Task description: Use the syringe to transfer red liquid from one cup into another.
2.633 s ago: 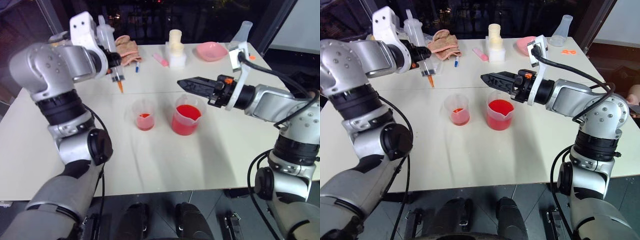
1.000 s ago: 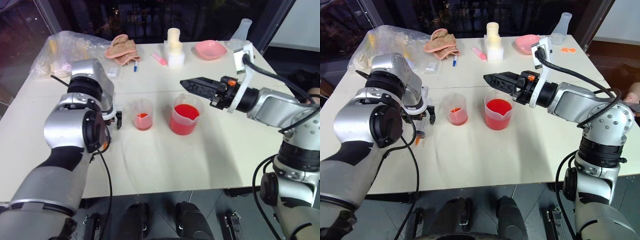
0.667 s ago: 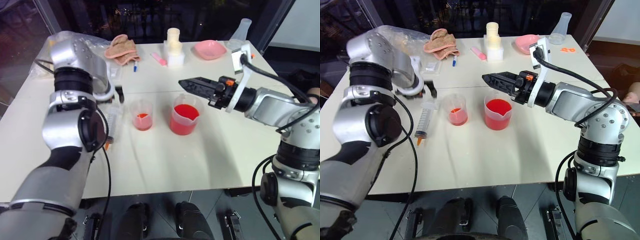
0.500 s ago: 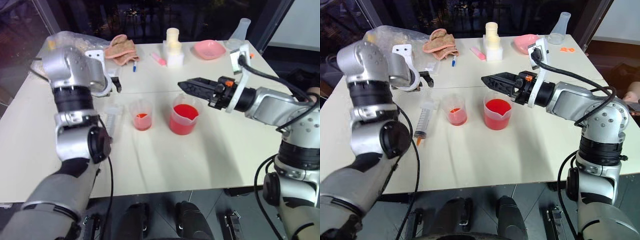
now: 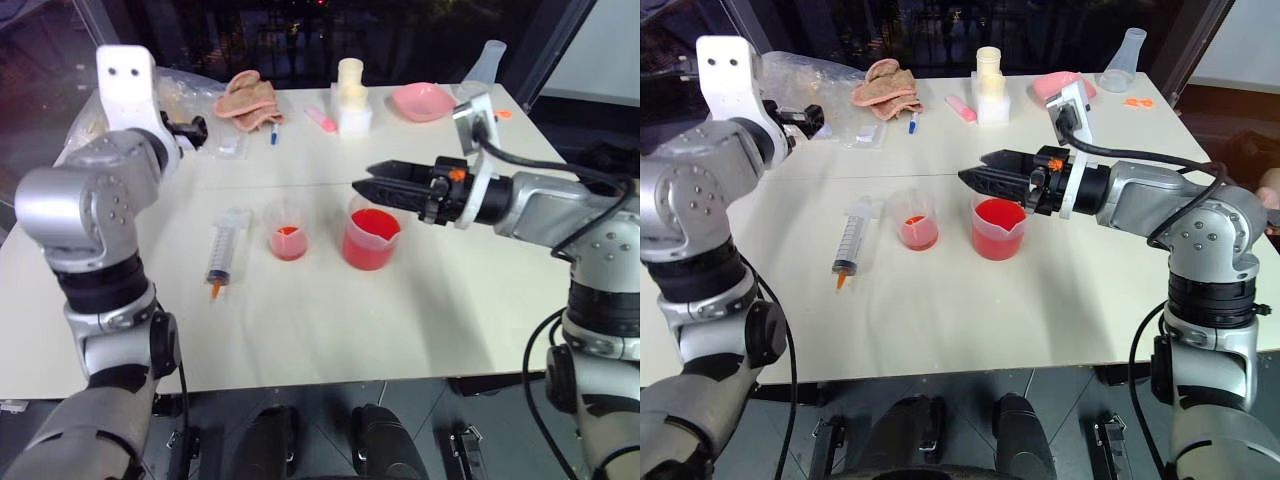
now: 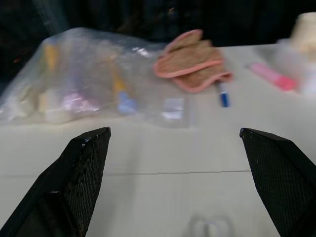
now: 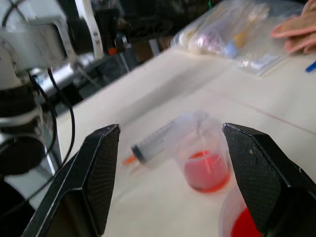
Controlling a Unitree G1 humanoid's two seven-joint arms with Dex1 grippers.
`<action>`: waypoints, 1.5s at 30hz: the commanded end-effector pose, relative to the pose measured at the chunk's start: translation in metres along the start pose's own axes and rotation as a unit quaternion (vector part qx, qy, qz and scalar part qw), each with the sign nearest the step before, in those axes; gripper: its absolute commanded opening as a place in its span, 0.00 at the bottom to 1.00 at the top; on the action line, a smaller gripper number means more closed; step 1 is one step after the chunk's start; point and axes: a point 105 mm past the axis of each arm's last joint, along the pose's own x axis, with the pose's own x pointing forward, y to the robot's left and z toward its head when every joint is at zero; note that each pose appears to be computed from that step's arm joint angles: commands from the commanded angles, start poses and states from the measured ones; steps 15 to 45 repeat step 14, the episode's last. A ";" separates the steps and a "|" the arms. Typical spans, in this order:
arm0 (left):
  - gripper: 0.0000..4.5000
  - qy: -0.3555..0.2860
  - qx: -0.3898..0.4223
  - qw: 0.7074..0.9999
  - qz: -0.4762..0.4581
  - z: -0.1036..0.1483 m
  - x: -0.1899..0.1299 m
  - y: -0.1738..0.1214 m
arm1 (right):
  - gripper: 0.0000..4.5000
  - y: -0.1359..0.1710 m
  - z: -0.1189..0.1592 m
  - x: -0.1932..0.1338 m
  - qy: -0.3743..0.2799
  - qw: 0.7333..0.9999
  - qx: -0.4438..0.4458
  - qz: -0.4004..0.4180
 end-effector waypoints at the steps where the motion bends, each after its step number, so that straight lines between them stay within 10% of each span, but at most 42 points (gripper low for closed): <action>1: 0.98 0.004 0.035 0.999 -0.038 -0.014 -0.021 0.001 | 0.77 0.008 0.007 -0.013 0.032 0.998 -0.045 0.026; 12: 0.98 0.087 0.068 0.978 -0.178 -0.049 -0.055 -0.005 | 0.77 -0.012 -0.017 -0.038 0.159 0.978 -0.131 0.034; 45: 0.98 0.094 0.077 0.975 -0.185 -0.049 -0.059 -0.005 | 0.77 -0.015 -0.020 -0.037 0.162 0.977 -0.137 0.034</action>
